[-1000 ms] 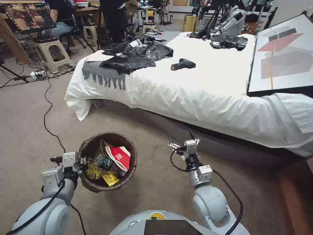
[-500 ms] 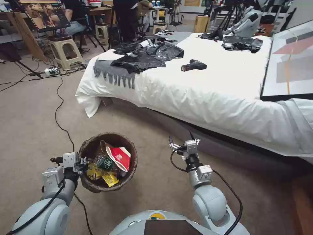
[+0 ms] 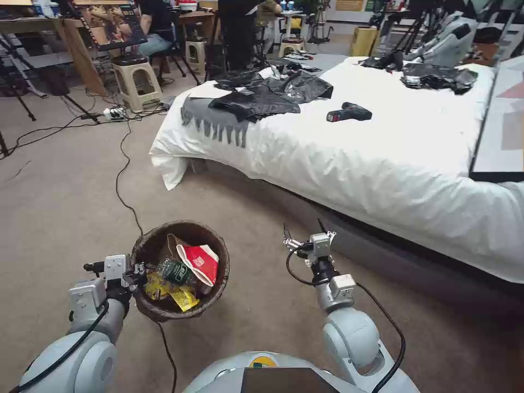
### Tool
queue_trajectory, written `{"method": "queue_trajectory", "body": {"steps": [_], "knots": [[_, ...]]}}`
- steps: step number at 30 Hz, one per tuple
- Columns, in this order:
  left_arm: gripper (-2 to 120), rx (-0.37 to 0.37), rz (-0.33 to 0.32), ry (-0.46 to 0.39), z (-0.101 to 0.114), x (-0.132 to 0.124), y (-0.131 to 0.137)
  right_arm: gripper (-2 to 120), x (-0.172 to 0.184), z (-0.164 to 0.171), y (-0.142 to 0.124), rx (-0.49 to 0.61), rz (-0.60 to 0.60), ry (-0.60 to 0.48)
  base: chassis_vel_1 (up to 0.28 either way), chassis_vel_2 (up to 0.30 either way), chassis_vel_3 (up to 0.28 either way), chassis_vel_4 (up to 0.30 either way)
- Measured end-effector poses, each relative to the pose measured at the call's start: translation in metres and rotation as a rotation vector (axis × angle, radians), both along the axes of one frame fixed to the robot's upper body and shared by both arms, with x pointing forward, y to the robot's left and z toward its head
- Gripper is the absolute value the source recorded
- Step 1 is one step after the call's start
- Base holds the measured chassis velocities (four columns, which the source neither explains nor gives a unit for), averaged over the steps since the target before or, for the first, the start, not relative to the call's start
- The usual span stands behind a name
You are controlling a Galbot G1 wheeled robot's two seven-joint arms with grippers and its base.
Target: Pick up the trash bin, then pick up the garbage from the floor and place it into the trash bin.
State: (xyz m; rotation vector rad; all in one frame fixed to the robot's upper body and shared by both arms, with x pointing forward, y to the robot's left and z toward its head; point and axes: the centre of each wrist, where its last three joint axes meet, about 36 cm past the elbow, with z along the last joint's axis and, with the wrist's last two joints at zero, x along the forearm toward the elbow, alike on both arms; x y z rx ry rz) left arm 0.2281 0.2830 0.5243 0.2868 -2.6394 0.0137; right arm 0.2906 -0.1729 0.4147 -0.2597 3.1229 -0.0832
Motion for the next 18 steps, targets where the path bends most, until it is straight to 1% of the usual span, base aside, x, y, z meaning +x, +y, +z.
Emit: {"method": "queue_trajectory", "body": {"steps": [18], "knots": [[3,0.001,0.003,-0.004,0.0006,0.0005,0.0006,100,0.003,-0.0063,-0.0012,-0.007,-0.004,0.014,0.07,0.063,0.064,0.072]]}}
